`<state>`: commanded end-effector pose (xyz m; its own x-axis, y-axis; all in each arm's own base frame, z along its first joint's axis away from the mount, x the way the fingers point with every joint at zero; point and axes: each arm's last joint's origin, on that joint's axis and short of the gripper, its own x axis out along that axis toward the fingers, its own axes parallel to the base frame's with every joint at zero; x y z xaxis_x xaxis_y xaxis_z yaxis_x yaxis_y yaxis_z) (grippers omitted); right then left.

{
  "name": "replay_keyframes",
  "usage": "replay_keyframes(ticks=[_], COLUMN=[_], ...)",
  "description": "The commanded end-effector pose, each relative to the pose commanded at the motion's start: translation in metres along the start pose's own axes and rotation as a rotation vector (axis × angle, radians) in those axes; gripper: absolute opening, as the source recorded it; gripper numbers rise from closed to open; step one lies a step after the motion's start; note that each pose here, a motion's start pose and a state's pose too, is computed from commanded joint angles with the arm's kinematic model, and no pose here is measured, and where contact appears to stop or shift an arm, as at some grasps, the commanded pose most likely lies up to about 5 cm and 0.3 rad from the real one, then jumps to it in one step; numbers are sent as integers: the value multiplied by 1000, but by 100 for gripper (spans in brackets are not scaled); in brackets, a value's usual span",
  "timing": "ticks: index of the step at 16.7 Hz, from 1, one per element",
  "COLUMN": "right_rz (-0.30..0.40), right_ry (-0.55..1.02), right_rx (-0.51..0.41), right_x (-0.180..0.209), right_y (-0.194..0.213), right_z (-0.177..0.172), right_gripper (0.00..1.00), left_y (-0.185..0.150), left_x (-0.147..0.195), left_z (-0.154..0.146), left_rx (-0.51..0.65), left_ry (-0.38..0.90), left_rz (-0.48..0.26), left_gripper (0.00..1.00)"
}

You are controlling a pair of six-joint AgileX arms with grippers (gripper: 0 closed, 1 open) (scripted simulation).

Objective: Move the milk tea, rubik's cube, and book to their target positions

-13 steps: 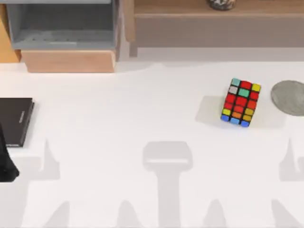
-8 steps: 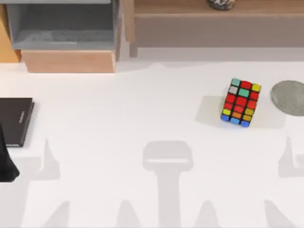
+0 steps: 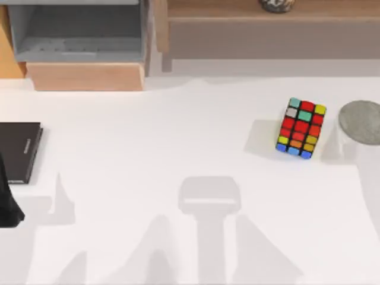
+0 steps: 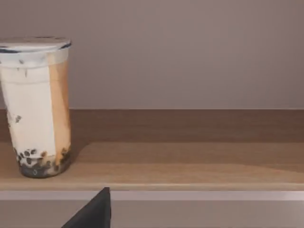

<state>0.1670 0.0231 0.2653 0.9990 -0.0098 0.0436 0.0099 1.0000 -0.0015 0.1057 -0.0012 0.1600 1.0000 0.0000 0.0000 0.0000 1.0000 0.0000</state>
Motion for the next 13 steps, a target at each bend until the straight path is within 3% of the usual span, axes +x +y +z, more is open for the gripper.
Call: replay_keyframes(ticks=[5,9,13], right_rz=[-3,-4,-5], right_ry=[24,40,44], right_rx=[-6,-11,-12], right_x=[95,164,205], right_y=[48,100,144], right_z=[18,-7,-44], right_gripper=[100,100,100], left_y=[0,0,0], left_x=[0,0,0], left_z=[0,0,0], left_rx=[0,0,0], left_ry=[0,0,0], left_rz=[0,0,0], left_gripper=[100,100,100])
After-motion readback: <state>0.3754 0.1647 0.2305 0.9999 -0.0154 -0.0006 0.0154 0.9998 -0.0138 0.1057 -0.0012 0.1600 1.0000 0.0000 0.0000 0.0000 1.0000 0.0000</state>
